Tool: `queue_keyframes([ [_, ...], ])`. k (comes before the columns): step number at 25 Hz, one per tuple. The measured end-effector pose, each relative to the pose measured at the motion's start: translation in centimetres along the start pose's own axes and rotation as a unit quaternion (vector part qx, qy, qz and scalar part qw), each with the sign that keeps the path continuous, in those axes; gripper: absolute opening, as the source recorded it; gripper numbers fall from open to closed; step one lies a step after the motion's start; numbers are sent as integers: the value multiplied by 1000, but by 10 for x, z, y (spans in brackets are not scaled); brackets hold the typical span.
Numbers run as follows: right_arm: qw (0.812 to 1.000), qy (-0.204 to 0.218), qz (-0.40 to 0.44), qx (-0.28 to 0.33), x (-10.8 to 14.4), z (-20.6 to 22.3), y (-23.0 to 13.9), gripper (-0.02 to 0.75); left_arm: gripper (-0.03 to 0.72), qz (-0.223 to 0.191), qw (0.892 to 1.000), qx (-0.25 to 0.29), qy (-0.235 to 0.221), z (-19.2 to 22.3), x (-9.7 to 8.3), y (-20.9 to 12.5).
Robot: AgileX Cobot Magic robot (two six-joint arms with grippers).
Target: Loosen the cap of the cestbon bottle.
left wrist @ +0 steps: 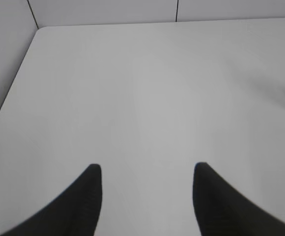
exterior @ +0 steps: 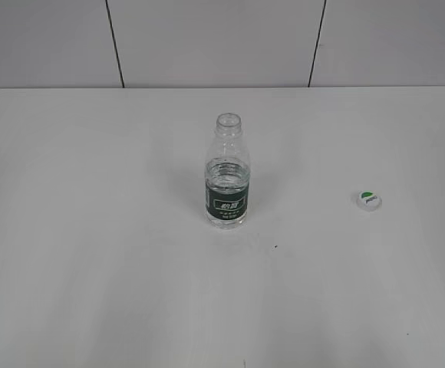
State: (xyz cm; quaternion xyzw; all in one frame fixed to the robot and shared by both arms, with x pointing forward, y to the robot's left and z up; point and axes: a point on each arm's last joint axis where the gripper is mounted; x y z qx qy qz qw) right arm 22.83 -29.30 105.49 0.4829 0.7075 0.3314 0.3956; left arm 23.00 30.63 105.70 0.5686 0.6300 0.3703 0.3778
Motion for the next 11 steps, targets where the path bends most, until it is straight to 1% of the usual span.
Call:
queue_keyframes([
  [11, 1000, 0, 0, 0, 0, 0, 0, 447, 371, 1, 1000, 0, -1, 0, 0, 0],
])
Point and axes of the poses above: a point on each arm's last joint axis where the gripper is mounted, z pointing out along that axis toward the gripper, x along the wrist's bending axis when the last joint is at zero, y = z × x, and after that the axes turned 5 degrees about -z, right-handed
